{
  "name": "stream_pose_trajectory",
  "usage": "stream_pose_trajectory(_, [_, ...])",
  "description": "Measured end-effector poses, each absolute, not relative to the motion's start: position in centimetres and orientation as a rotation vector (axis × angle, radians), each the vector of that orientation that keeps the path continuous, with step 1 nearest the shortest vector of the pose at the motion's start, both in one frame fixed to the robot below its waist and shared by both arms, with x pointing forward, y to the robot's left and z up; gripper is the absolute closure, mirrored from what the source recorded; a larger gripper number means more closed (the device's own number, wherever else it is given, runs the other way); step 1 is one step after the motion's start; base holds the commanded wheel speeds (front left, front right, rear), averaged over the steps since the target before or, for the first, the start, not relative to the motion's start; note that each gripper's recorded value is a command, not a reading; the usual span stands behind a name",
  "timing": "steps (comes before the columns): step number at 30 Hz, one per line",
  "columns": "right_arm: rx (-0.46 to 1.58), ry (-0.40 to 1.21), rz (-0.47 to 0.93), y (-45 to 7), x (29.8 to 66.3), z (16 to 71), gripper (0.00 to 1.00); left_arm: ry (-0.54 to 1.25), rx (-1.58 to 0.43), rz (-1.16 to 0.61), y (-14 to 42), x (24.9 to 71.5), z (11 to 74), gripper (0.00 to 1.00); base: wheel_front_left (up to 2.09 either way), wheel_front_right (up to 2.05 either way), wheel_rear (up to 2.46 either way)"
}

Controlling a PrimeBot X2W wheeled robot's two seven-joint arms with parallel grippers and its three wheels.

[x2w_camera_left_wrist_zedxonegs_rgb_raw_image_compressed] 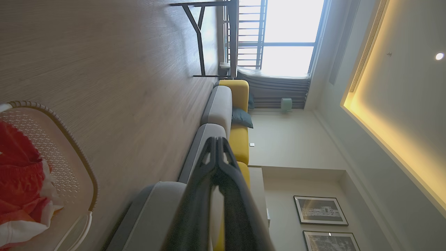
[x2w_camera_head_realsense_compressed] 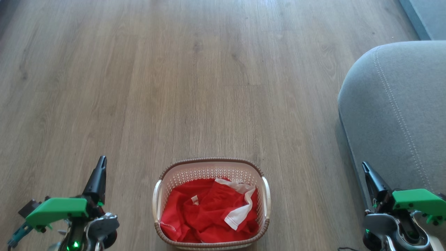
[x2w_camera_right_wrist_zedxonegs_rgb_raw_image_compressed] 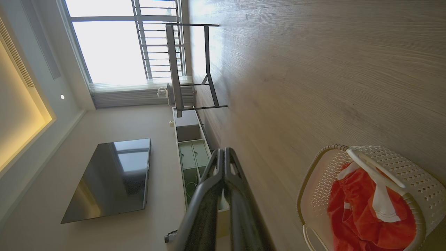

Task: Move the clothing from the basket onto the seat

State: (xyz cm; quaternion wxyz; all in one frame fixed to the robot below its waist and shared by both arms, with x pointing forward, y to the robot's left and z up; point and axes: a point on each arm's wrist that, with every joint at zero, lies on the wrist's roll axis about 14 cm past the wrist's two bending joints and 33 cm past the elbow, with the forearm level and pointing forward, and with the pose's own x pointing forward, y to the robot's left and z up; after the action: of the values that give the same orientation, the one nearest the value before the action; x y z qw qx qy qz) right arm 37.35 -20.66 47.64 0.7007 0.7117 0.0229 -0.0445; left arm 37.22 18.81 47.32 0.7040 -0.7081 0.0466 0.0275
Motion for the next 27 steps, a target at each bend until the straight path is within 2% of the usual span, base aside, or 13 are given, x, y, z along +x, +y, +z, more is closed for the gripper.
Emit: stream_pose_trajectory(27, [1.585, 0.051, -0.099, -20.66, 37.35, 47.64, 1.00, 0.104, -1.575, 0.061, 18.81, 37.22, 47.32, 1.00, 0.00, 0.00, 0.00])
